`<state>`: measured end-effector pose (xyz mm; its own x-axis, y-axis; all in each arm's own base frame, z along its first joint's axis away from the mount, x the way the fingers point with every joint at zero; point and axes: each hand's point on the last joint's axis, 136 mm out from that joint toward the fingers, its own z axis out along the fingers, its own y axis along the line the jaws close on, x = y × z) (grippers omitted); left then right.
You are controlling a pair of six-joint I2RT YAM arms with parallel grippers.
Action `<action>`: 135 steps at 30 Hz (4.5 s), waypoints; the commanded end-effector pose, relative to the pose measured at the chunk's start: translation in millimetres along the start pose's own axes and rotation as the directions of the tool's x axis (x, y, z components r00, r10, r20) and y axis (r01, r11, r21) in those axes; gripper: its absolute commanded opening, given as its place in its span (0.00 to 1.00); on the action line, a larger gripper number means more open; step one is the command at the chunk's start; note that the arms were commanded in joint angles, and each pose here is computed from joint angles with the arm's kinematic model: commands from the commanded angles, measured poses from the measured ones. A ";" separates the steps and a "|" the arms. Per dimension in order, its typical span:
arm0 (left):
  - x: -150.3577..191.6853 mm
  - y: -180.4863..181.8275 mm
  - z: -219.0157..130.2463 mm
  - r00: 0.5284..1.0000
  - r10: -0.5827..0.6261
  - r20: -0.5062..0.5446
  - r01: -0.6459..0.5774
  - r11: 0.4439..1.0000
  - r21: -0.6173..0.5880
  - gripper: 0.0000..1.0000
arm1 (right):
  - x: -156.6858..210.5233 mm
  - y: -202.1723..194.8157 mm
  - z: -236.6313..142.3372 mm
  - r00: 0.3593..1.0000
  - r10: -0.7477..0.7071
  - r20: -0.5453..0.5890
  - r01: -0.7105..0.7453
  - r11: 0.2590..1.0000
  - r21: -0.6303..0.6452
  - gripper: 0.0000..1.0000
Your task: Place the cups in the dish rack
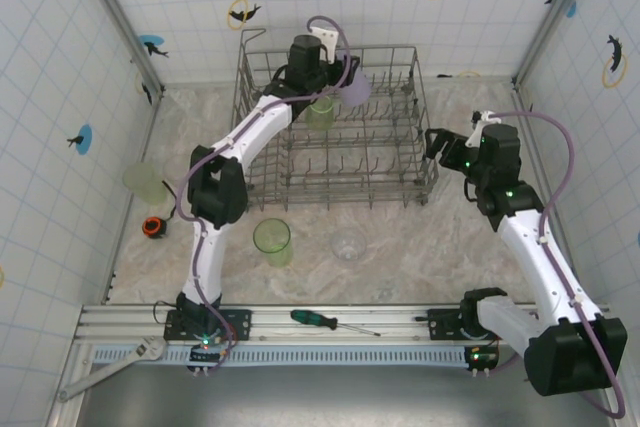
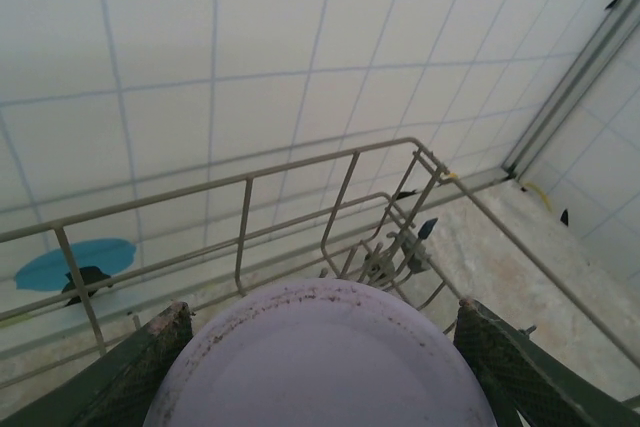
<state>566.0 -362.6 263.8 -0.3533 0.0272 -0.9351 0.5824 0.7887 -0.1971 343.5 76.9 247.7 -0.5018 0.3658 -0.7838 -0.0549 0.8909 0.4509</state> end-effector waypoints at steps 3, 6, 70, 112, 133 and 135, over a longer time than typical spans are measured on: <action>1.6 -28.8 12.8 0.977 0.210 0.028 -0.210 0.978 -0.002 0.00 | 10.2 -10.2 3.2 1.000 0.000 -0.009 0.000 1.000 0.019 1.00; 14.5 -36.3 19.5 0.956 0.293 0.002 -0.293 0.956 -0.033 0.00 | 11.5 -11.3 2.6 1.000 0.002 -0.009 -0.002 1.000 0.022 1.00; 42.7 -44.3 8.7 0.947 0.317 -0.061 -0.322 0.937 -0.133 0.97 | 13.3 -12.6 -4.4 0.999 0.024 -0.038 -0.023 0.999 0.029 1.00; -11.2 -91.5 -196.0 0.981 -0.035 0.192 0.027 0.999 0.041 0.98 | -30.3 -139.0 15.4 0.971 0.160 -0.176 -0.087 0.927 0.366 0.95; 8.8 -80.6 -214.6 0.987 -0.042 0.158 0.043 0.999 -0.002 0.98 | -15.8 -183.3 54.3 0.936 0.171 -0.309 0.006 0.867 0.498 0.71; 11.2 -79.9 -216.0 0.986 -0.041 0.159 0.043 0.999 -0.004 0.98 | -10.4 -185.8 58.1 0.927 0.169 -0.334 0.023 0.864 0.503 0.68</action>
<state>361.6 -298.8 321.9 -0.2789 -0.0710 -0.9577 0.5694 0.7909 -0.2244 403.2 -75.2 145.3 -0.7485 0.4269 -0.5074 0.3837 0.9029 0.1936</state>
